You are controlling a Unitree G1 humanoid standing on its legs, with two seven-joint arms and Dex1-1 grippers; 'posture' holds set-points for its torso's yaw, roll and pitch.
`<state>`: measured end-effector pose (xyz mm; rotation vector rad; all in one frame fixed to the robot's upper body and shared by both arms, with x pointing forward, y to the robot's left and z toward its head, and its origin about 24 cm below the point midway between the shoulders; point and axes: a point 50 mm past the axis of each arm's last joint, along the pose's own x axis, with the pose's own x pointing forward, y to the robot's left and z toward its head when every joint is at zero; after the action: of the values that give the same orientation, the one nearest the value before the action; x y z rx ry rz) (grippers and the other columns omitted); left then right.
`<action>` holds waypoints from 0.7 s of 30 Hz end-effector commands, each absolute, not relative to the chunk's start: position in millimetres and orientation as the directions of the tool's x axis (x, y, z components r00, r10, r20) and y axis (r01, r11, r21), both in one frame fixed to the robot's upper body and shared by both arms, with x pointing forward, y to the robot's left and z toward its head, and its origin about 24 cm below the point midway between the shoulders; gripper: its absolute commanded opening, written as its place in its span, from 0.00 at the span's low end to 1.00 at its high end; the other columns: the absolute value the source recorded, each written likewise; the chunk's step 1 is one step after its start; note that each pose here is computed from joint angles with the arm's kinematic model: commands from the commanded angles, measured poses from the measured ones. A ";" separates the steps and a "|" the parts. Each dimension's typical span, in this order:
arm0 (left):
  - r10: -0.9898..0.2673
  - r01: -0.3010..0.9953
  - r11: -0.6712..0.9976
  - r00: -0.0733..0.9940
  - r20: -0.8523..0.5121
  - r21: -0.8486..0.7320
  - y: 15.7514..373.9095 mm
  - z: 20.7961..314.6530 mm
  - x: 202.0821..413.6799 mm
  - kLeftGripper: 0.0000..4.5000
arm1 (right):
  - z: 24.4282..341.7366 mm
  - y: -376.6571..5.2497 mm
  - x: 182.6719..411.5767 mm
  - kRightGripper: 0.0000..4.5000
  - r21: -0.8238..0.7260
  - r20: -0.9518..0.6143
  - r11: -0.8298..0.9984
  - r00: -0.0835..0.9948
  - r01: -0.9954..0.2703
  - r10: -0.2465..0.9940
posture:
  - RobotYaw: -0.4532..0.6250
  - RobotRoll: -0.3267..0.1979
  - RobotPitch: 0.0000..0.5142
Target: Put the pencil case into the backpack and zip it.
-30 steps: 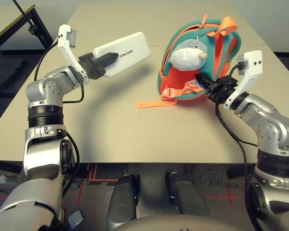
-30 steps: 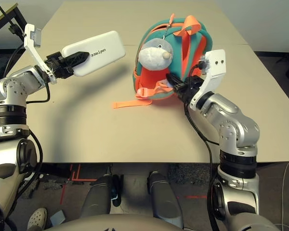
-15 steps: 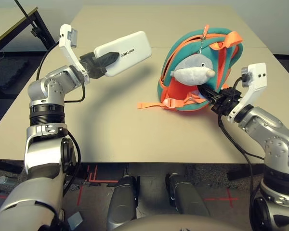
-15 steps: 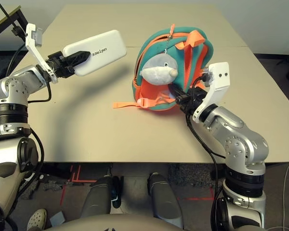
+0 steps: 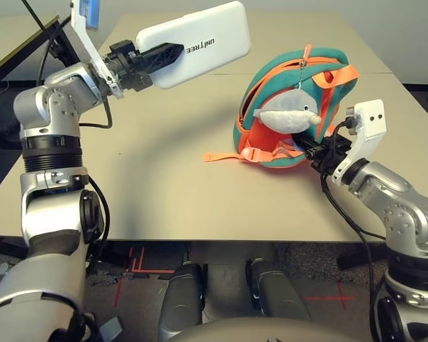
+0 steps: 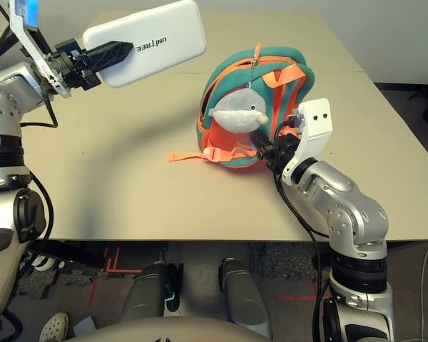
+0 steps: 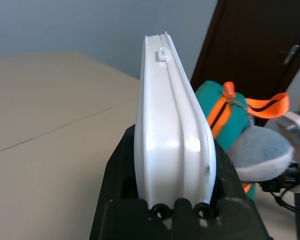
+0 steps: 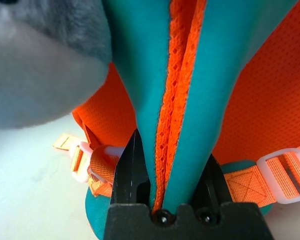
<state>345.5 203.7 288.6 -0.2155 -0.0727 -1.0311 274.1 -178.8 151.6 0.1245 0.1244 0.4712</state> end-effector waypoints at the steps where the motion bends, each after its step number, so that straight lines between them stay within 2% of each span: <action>1: -0.892 0.912 0.404 0.411 0.190 -0.072 194.8 308.9 333.5 0.27 | 143.1 -178.9 275.6 0.12 0.150 -0.140 0.885 0.877 -0.440 0.460 | 0.25 0.62 0.21; 12: -0.938 0.947 0.319 0.322 0.130 -0.041 178.0 304.4 332.5 0.27 | 146.8 -176.6 281.5 0.12 0.152 -0.128 0.881 0.875 -0.448 0.467 | 0.24 0.62 0.22; 21: -0.937 0.937 0.348 0.348 0.011 0.017 178.6 288.8 343.7 0.27 | 151.6 -176.5 284.0 0.12 0.146 -0.116 0.881 0.877 -0.450 0.467 | 0.23 0.62 0.23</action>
<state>343.0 177.9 282.6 -0.0489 -0.0106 -1.2204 283.0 -177.2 155.4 0.1188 0.1209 0.4786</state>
